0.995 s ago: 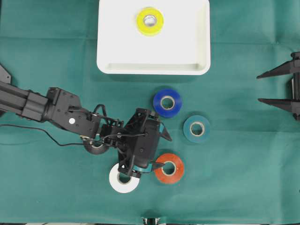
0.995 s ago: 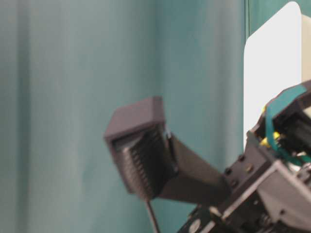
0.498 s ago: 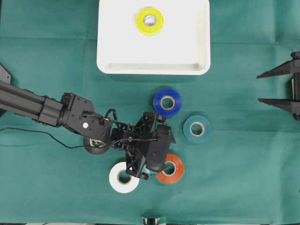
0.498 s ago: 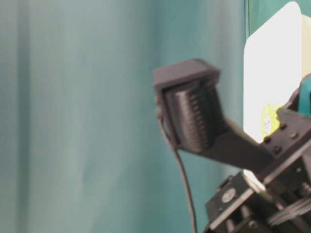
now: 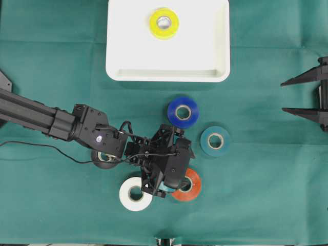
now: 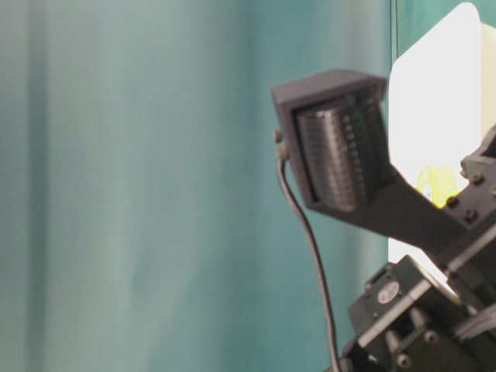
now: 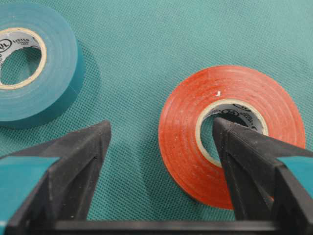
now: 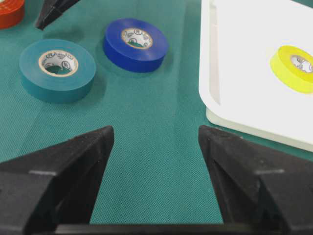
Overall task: Put the tape into the white case with the left arm.
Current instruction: 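Lower the left gripper onto the red roll's rim and close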
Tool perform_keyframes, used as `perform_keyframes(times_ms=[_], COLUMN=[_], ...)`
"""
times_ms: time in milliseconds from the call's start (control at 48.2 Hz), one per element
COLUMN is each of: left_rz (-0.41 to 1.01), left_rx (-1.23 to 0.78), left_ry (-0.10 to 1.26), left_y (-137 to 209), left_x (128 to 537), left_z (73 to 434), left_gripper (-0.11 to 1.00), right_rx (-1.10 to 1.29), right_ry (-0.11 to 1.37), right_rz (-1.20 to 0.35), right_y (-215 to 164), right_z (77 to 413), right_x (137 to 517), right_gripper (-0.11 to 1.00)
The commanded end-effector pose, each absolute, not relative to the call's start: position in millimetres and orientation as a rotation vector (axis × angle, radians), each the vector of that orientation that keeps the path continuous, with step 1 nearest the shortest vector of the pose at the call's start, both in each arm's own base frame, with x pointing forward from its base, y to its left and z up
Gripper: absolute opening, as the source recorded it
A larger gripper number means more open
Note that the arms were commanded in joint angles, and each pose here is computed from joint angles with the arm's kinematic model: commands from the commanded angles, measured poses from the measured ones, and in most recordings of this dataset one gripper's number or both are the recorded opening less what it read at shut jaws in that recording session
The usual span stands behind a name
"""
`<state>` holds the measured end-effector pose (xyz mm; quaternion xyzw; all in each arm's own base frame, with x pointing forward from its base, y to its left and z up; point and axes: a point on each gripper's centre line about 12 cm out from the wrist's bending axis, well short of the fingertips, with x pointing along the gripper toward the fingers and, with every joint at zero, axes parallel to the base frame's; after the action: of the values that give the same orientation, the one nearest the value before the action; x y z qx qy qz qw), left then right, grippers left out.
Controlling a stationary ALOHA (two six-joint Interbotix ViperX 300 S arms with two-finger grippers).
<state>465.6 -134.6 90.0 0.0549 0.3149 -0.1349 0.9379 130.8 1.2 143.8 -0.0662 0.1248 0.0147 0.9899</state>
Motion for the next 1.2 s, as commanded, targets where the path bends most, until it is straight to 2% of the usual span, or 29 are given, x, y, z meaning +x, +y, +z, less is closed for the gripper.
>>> perform_keyframes(times_ms=[0, 104, 249, 290, 663, 1182], left_rz=[-0.279, -0.280, -0.282, -0.282, -0.283, -0.292], left_rx=[0.109, 0.111, 0.115, 0.116, 0.116, 0.116], left_ry=[0.605, 0.615, 0.635, 0.641, 0.635, 0.607], left_y=[-137.8, -137.7, -138.0, -137.9, -138.5, -136.4], left_x=[471.4, 470.7, 469.1, 468.7, 467.8, 454.2], left_z=[105.5, 104.5, 102.6, 102.0, 108.9, 177.8], left_gripper=[0.81, 0.67, 0.32, 0.26, 0.26, 0.26], right_rx=[-0.134, -0.133, -0.134, -0.134, -0.134, -0.134], right_ry=[0.243, 0.243, 0.243, 0.243, 0.241, 0.243], right_rz=[0.029, 0.030, 0.029, 0.029, 0.031, 0.029], right_y=[1.2, 1.3, 1.2, 1.1, 1.4, 1.1], right_z=[146.7, 147.1, 147.1, 147.1, 147.3, 147.1], right_x=[132.2, 132.4, 132.4, 132.4, 132.4, 132.4], right_gripper=[0.97, 0.97, 0.97, 0.97, 0.97, 0.97])
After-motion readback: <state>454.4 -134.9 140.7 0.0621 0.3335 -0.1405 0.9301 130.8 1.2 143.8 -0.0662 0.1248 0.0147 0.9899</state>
